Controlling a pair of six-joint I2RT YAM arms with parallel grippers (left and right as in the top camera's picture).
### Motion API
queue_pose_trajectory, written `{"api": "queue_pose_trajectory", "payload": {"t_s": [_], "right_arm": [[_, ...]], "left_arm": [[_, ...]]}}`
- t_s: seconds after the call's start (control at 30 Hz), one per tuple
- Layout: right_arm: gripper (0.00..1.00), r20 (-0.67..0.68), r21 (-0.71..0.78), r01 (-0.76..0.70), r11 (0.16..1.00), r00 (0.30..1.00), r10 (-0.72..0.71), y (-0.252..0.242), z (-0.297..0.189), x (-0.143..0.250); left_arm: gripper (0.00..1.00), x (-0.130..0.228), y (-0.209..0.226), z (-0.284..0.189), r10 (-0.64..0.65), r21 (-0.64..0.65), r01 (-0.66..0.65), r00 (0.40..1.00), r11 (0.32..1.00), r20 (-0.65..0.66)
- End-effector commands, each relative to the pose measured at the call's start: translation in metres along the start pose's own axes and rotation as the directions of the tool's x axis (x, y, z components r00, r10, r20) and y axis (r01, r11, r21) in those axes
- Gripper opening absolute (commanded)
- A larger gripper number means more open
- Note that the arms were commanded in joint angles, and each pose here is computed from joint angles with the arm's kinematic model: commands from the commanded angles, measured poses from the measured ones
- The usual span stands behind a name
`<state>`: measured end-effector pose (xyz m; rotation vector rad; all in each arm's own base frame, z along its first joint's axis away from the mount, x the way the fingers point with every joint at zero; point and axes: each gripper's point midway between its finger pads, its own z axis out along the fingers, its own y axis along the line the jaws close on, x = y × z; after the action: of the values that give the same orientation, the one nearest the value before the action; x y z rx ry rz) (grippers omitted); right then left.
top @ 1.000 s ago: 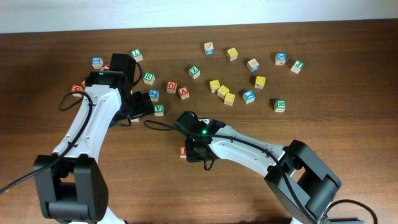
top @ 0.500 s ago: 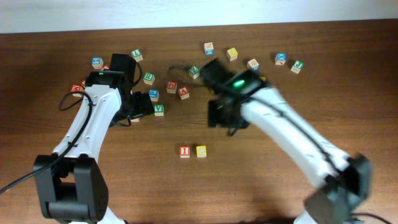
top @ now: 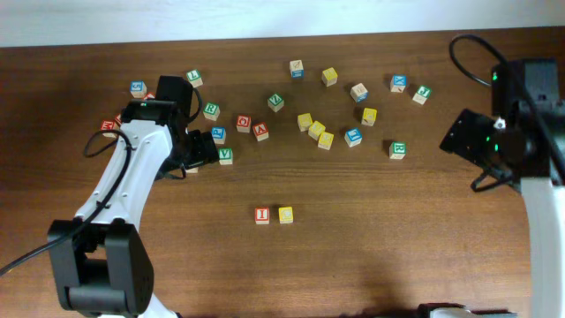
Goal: Spell out ICRA
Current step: 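Move the right gripper to the green R block at the right, then grasp the green R block with the right gripper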
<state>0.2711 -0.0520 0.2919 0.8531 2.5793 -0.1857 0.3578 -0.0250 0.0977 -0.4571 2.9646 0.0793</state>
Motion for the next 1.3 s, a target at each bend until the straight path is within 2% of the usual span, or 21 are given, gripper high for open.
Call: {"api": "queue_pose_trajectory", "payload": {"t_s": [0.0, 0.1, 0.17, 0.33, 0.47, 0.63, 0.67, 0.7, 0.83, 1.07, 1.13, 1.27], "right_arm": [[0.98, -0.159, -0.102, 0.016, 0.995, 0.987, -0.032, 0.031, 0.024, 0.012], [0.98, -0.35, -0.199, -0.012, 0.98, 0.935, -0.06, 0.068, 0.053, 0.029], [0.98, -0.378, -0.183, -0.023, 0.983, 0.925, -0.049, 0.075, 0.07, 0.027], [0.98, -0.39, -0.165, -0.154, 0.974, 0.917, 0.079, 0.106, 0.121, 0.007], [0.98, -0.38, -0.028, -0.385, 0.922, 0.857, 0.346, 0.111, 0.154, -0.005], [0.99, -0.384, 0.141, -0.541, 0.829, 0.742, 0.55, 0.115, 0.205, 0.004], [0.9, -0.388, 0.184, -0.566, 0.803, 0.709, 0.589, 0.115, 0.216, 0.009], [0.77, -0.397, 0.211, -0.573, 0.792, 0.69, 0.605, 0.117, 0.228, 0.014], [0.64, -0.408, 0.246, -0.558, 0.793, 0.682, 0.607, 0.121, 0.26, 0.023], [0.61, -0.406, 0.311, -0.548, 0.776, 0.662, 0.63, 0.116, 0.281, 0.036], [0.56, -0.406, 0.315, -0.547, 0.776, 0.661, 0.631, 0.116, 0.283, 0.037], [0.56, -0.346, 0.327, -0.54, 0.776, 0.696, 0.629, 0.107, 0.287, 0.03]], "left_arm": [[0.99, -0.002, 0.003, 0.002, -0.012, -0.017, 0.012, 1.0, 1.0, 0.0], [0.99, -0.002, 0.003, 0.002, -0.012, -0.017, 0.012, 1.0, 1.0, 0.0], [0.99, -0.002, 0.003, 0.002, -0.012, -0.017, 0.012, 1.0, 1.0, 0.0], [0.99, -0.002, 0.003, 0.002, -0.012, -0.017, 0.012, 1.0, 1.0, 0.0], [0.99, -0.002, 0.003, 0.002, -0.012, -0.017, 0.012, 1.0, 1.0, 0.0], [0.99, -0.002, 0.003, 0.002, -0.012, -0.017, 0.012, 1.0, 1.0, 0.0], [0.99, -0.002, 0.003, 0.002, -0.012, -0.017, 0.012, 1.0, 1.0, 0.0], [0.99, -0.002, 0.003, 0.002, -0.012, -0.017, 0.012, 1.0, 1.0, 0.0], [0.99, -0.002, 0.003, 0.002, -0.012, -0.017, 0.012, 1.0, 1.0, 0.0], [0.99, -0.002, 0.003, 0.002, -0.012, -0.017, 0.012, 1.0, 1.0, 0.0], [0.99, -0.002, 0.003, 0.002, -0.012, -0.017, 0.012, 1.0, 1.0, 0.0], [0.99, -0.002, 0.003, 0.002, -0.012, -0.017, 0.012, 1.0, 1.0, 0.0]]}}
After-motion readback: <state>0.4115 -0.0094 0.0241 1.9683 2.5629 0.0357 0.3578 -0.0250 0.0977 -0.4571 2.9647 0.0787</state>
